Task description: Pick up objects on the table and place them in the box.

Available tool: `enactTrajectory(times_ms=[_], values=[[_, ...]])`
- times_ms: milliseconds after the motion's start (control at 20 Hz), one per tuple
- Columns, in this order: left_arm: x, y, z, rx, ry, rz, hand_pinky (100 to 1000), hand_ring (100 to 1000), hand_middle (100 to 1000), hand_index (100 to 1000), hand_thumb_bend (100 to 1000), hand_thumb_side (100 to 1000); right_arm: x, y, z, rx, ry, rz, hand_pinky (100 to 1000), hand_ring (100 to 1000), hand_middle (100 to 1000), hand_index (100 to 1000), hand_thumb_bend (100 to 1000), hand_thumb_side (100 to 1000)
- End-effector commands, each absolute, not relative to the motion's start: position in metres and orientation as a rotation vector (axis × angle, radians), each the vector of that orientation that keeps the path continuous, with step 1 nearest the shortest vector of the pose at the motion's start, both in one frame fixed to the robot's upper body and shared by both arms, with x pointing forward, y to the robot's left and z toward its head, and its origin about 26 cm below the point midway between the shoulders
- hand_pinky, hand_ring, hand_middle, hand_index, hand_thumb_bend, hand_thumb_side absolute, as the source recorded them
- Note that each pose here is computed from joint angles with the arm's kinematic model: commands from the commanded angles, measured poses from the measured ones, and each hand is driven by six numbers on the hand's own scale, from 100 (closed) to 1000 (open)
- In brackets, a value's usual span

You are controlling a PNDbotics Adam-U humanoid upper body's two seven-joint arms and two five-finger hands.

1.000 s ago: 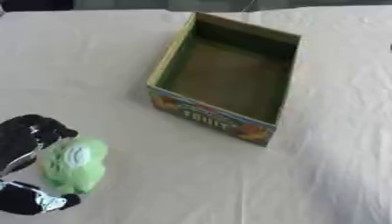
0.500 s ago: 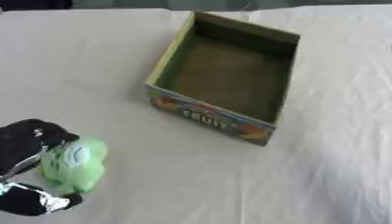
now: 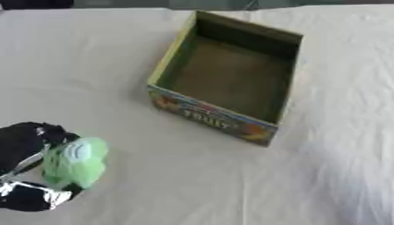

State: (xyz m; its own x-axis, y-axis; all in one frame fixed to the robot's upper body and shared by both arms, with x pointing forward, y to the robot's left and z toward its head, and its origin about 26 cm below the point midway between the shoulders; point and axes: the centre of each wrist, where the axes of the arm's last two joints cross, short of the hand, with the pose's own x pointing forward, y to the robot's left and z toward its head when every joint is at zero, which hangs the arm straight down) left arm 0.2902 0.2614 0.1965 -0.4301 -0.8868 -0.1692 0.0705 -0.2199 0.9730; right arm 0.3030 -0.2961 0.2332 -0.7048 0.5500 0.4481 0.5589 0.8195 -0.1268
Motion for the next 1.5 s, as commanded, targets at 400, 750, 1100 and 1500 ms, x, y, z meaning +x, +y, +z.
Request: enactTrajectory(times_ms=[400,750,1100,1500], values=[[0.290,0.259,0.207,1.179,-1.537,-1.573,762,738,610,689,125,263,0.300,-0.297,0.237,-0.821,-2.540,-0.020,697,758,693,825,100,523],[0.293,0.258,0.219,1.251,-1.667,-1.475,756,725,596,688,100,274,0.300,-0.298,0.237,-0.827,-2.539,-0.016,698,757,691,826,100,524],[0.301,0.248,0.263,1.331,-1.851,-1.370,758,722,596,690,100,303,0.300,-0.298,0.240,-0.835,-2.548,-0.011,699,756,692,826,100,524],[0.301,0.216,0.316,1.377,-2.025,-1.351,766,728,600,691,100,311,0.300,-0.298,0.244,-0.837,-2.567,0.003,699,757,693,826,100,526]])
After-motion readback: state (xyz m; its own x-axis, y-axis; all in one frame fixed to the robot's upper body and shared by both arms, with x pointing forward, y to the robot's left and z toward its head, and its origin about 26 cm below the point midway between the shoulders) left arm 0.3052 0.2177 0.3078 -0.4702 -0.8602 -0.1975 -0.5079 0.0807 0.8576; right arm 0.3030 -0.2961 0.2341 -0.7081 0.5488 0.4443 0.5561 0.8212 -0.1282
